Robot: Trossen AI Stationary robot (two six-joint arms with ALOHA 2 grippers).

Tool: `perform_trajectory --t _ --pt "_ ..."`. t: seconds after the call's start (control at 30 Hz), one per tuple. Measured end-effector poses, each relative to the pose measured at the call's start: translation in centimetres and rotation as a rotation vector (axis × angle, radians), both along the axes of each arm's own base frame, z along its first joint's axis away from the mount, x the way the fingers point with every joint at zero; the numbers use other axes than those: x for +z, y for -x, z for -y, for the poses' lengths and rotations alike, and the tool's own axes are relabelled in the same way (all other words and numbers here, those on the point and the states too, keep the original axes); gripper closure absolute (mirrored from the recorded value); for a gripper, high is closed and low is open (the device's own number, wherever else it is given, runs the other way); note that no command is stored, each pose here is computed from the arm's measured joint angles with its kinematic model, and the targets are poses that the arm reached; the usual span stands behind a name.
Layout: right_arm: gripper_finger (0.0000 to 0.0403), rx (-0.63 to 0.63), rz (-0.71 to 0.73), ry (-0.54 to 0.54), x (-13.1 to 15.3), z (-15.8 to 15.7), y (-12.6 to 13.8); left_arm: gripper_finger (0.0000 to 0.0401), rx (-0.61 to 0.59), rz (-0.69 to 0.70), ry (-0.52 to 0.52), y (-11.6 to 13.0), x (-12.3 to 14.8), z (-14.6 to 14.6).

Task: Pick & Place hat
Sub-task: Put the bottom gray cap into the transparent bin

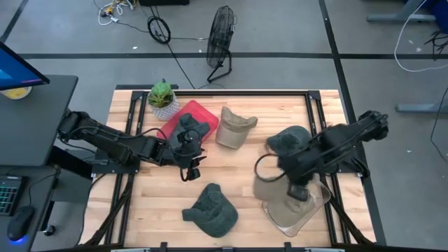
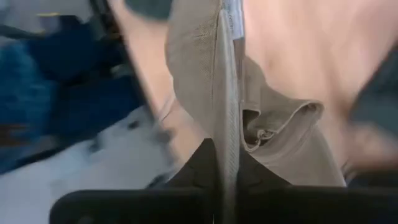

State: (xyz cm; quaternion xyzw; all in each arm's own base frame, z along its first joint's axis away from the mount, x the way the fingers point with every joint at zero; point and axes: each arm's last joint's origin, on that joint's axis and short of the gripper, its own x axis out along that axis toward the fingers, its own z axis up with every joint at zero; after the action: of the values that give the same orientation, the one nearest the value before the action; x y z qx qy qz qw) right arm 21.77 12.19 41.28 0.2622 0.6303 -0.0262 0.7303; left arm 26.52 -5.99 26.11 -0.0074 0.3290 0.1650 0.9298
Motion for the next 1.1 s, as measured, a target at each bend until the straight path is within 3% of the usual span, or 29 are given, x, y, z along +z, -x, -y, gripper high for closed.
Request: perform_trajectory --t 0.17,0.27,0.37,0.6,0.87,1.0,1.1 --pt "0.0391 -0.157 -0.049 -0.225 2.1 -0.4 1.4 0.027 0.0 -0.007 -0.002 0.1 -0.1 0.0" --pt "0.0391 -0.224 -0.131 -0.192 1.5 -0.9 2.1 0.027 0.0 -0.015 -0.005 0.1 -0.1 0.0" --pt "0.0391 -0.209 -0.161 -0.172 0.1 -2.1 2.1 0.027 0.0 -0.024 -0.007 0.2 -0.2 0.0" --pt "0.0391 -0.216 -0.354 -0.141 -5.7 -4.4 2.1 0.027 0.0 -0.032 -0.009 0.2 -0.2 -0.1" --pt "0.039 -0.133 -0.268 -0.306 -10.1 -6.0 0.0 0.027 0.0 -0.032 -0.009 0.2 -0.2 -0.1" --pt "0.039 -0.114 -0.259 -0.291 -10.1 -5.5 -0.2 0.027 0.0 -0.032 -0.009 0.2 -0.2 -0.1" --pt "0.0385 -0.099 -0.251 -0.221 -10.4 -5.0 0.0 0.027 0.001 -0.031 -0.009 0.2 -0.2 -0.1"
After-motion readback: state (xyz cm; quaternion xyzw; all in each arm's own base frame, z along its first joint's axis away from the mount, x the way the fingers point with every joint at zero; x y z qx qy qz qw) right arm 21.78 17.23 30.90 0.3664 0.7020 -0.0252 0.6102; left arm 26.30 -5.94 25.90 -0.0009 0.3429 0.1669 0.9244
